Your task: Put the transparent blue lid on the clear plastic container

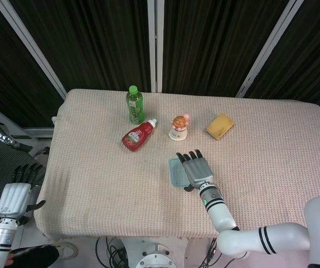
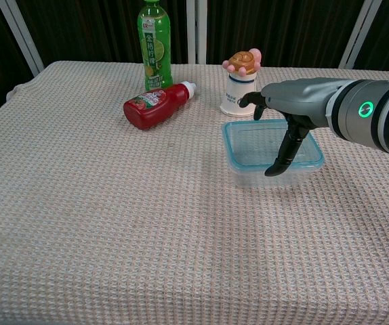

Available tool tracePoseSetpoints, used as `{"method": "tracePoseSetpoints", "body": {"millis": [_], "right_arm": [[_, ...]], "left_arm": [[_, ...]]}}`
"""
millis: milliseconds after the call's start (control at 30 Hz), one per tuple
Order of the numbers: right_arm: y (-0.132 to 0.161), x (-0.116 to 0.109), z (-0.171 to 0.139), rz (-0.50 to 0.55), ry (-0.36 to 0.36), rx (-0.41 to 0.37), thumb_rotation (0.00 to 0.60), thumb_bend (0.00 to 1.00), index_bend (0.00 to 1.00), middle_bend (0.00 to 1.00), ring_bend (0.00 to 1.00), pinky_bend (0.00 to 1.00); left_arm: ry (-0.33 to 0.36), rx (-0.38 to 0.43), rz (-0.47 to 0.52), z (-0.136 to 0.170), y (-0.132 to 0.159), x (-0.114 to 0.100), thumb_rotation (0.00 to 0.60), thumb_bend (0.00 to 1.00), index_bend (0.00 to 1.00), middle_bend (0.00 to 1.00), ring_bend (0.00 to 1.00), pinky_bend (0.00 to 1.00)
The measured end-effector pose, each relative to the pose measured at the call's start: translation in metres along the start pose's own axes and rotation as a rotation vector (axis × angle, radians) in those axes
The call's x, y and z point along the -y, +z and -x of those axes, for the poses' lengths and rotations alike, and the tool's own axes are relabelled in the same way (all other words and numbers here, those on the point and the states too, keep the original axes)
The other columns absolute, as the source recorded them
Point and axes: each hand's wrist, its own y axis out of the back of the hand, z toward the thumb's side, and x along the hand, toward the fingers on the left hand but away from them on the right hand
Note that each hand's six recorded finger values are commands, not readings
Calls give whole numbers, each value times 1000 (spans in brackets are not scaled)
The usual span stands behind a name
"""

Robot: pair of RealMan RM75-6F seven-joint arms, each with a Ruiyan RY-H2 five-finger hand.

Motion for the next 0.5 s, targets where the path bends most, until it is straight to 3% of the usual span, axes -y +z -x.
{"method": "tracePoseSetpoints", "body": {"millis": [500], "right_arm": [[-6, 4, -1, -1, 4, 17, 600, 122, 5, 442, 86, 0]], "left_arm": [[-6, -4, 6, -1, -1, 3, 600, 0, 96, 51, 0, 0]]}}
